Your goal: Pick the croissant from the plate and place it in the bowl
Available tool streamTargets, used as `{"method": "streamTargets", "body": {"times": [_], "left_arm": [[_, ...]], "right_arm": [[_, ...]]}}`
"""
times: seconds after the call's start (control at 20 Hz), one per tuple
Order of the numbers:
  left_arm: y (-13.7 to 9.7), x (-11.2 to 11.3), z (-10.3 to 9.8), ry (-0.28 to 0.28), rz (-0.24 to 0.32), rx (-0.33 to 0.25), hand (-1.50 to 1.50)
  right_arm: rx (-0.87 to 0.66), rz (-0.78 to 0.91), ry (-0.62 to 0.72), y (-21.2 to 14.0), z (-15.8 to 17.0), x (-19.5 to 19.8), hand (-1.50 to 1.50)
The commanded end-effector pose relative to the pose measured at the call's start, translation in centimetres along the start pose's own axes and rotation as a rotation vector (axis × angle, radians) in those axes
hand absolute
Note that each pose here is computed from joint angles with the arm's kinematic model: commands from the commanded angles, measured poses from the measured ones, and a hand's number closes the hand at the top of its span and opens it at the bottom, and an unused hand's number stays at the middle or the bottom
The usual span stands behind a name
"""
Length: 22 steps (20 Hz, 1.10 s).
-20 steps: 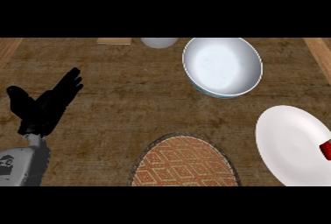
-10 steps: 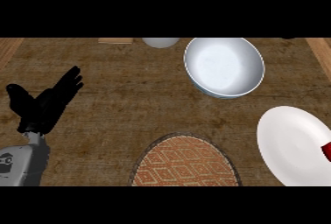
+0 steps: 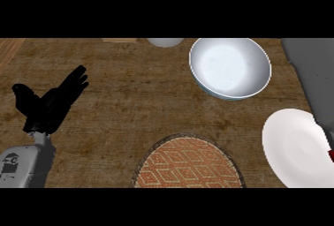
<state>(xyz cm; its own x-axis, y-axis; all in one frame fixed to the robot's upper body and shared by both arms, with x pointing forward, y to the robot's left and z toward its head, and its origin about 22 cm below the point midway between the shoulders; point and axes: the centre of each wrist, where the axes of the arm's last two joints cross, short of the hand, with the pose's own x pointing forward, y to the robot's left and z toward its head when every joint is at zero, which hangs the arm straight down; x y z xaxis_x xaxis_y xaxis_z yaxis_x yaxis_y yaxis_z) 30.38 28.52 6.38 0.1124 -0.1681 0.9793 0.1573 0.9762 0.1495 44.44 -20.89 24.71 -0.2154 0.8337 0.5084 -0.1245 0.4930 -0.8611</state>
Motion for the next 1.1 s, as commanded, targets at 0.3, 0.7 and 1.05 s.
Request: {"method": "streamTargets", "body": {"times": [0.3,0.7,1.05], "left_arm": [[0.5,0.9,-1.0,-0.005,-0.014,-0.024,0.0],[-1.4,1.7,-1.0,-0.037,-0.007,-0.036,0.0],[-0.6,0.9,-0.5,-0.022,-0.015,-0.062,0.0]], "right_arm": [[0.13,-0.221,0.065,7.9,-3.6,-1.2,1.5],[0.054,-0.455,0.068,10.1,-4.0,-1.9,-1.5],[-0.112,-0.44,0.015,9.0,-4.0,-2.6,-1.5]]}}
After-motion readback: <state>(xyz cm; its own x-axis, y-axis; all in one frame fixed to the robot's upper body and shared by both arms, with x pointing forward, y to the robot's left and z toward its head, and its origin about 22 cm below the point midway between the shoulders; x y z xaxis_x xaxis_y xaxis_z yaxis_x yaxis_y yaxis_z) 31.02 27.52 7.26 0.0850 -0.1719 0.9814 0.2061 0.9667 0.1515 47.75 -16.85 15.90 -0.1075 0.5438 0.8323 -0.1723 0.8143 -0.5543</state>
